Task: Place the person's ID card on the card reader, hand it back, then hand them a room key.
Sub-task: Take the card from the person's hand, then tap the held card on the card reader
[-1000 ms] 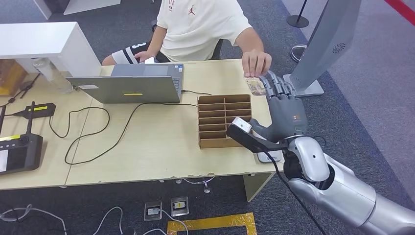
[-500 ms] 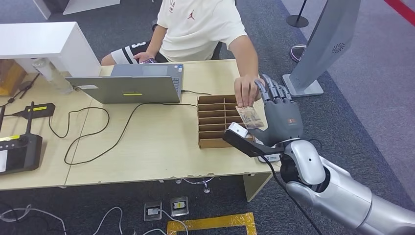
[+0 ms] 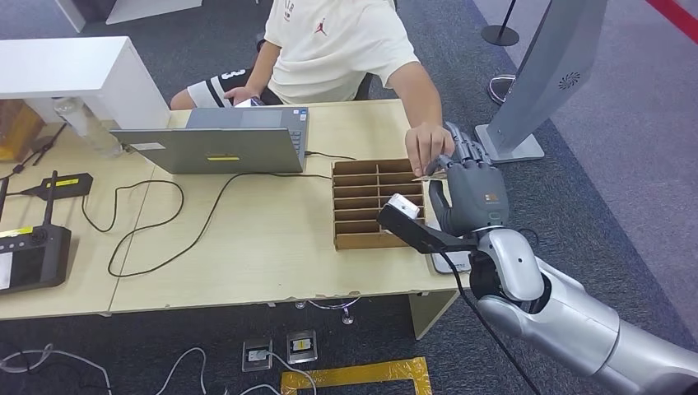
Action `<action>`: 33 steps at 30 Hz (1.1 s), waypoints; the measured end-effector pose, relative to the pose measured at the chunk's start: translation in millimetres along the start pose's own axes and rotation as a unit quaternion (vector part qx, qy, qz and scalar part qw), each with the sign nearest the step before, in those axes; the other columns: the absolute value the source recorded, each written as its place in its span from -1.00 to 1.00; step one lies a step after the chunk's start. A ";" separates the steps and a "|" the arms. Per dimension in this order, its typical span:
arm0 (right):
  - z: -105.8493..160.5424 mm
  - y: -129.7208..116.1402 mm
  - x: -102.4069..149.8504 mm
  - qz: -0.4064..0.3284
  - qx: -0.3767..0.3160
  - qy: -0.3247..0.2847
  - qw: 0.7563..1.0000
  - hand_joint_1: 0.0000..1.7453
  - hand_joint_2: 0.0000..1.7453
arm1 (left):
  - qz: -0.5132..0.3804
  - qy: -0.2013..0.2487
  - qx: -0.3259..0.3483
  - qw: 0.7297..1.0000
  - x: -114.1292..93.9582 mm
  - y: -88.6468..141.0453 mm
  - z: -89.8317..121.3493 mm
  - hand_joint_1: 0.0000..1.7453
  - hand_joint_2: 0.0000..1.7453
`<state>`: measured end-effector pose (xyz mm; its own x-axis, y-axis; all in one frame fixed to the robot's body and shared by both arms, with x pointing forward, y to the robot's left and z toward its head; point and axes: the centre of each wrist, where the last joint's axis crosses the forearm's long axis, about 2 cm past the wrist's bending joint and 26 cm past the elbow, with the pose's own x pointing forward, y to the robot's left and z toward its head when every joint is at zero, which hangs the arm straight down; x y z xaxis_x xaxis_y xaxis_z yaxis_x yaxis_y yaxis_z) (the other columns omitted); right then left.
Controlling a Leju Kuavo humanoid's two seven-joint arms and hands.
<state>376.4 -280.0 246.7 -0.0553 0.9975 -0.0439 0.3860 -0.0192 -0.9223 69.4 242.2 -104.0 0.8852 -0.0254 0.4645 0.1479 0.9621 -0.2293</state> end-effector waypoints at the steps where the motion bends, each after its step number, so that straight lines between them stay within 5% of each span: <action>1: -0.1 0.3 -0.3 0.000 0.000 0.001 1.000 1.00 1.00 | -0.001 0.001 0.000 1.000 -0.1 -0.1 0.0 -1.00 -1.00; 22: 0.3 8.6 -6.1 0.020 0.040 0.014 0.999 1.00 1.00 | -0.010 0.006 -0.007 1.000 -1.7 -2.7 0.1 -1.00 -1.00; 33: 10.5 35.9 -48.3 0.045 0.111 0.104 0.987 1.00 1.00 | -0.008 0.009 -0.011 1.000 -2.4 -5.2 0.0 -1.00 -1.00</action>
<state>383.2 -329.6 211.7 0.1699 0.9829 -0.0710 0.1683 -0.0999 -0.9807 66.5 237.3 -104.0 0.8905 -0.0469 0.4526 0.1722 0.9554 -0.2398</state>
